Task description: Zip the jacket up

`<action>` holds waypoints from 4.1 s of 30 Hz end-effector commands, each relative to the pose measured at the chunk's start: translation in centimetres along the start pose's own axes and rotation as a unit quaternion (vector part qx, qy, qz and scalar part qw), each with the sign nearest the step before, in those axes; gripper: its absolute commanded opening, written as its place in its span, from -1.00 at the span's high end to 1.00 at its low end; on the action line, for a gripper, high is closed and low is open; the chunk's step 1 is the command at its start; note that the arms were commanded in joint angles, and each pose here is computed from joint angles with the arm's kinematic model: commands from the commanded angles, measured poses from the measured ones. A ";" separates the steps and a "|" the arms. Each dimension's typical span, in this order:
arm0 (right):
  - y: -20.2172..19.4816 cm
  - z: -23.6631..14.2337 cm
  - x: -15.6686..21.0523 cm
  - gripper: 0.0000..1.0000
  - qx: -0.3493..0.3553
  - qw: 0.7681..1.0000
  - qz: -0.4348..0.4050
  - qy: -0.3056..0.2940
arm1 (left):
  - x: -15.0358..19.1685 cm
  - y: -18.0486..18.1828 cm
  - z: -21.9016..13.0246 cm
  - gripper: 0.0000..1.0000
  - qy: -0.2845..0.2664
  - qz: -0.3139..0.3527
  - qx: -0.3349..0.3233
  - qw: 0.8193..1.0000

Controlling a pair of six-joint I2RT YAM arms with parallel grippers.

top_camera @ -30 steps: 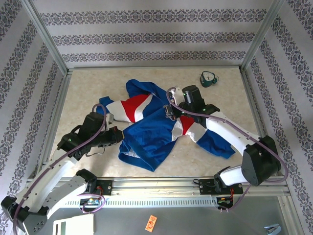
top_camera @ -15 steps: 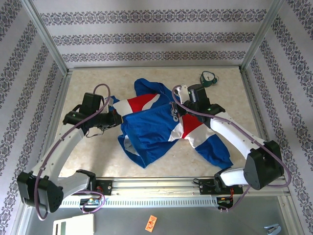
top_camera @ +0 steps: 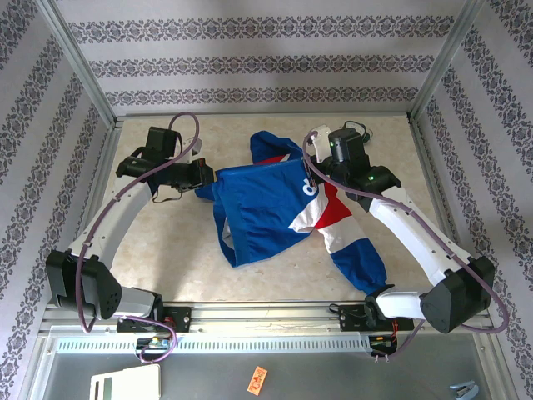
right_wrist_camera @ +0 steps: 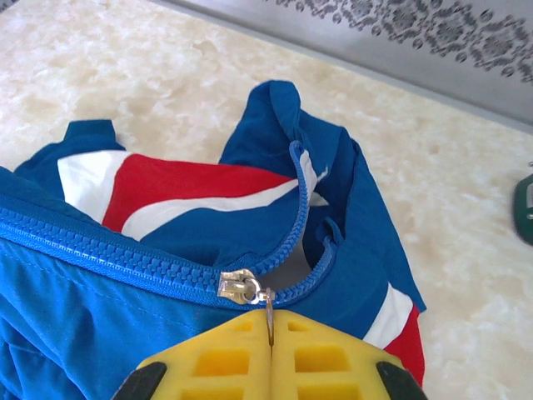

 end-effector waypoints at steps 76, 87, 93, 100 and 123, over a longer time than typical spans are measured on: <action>-16.4 15.8 4.6 1.00 0.099 0.975 0.081 0.182 | 14.5 8.4 0.2 1.00 0.069 -0.145 -0.044 0.986; -16.9 17.8 5.7 0.80 0.101 0.971 0.095 0.196 | 12.9 11.0 2.4 1.00 0.062 -0.141 -0.075 0.985; -17.4 13.9 0.9 0.14 0.117 0.980 0.099 0.131 | 9.9 12.0 1.2 0.17 0.038 -0.107 -0.123 0.986; -16.0 8.7 -2.5 -0.12 0.108 0.988 0.101 0.054 | 5.6 11.8 -2.9 -0.17 -0.051 -0.043 -0.177 0.982; -17.7 0.4 4.7 -0.94 0.235 0.958 0.122 -0.106 | -1.9 13.7 -8.1 -0.99 -0.363 0.181 -0.287 0.868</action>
Point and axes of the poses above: each hand's point on the last joint's axis, 136 mm out from that joint toward the fingers, its own z axis out along the fingers, its own y axis along the line the jaws close on, x = y × z, the point moved 1 cm from there along -z, back along the fingers
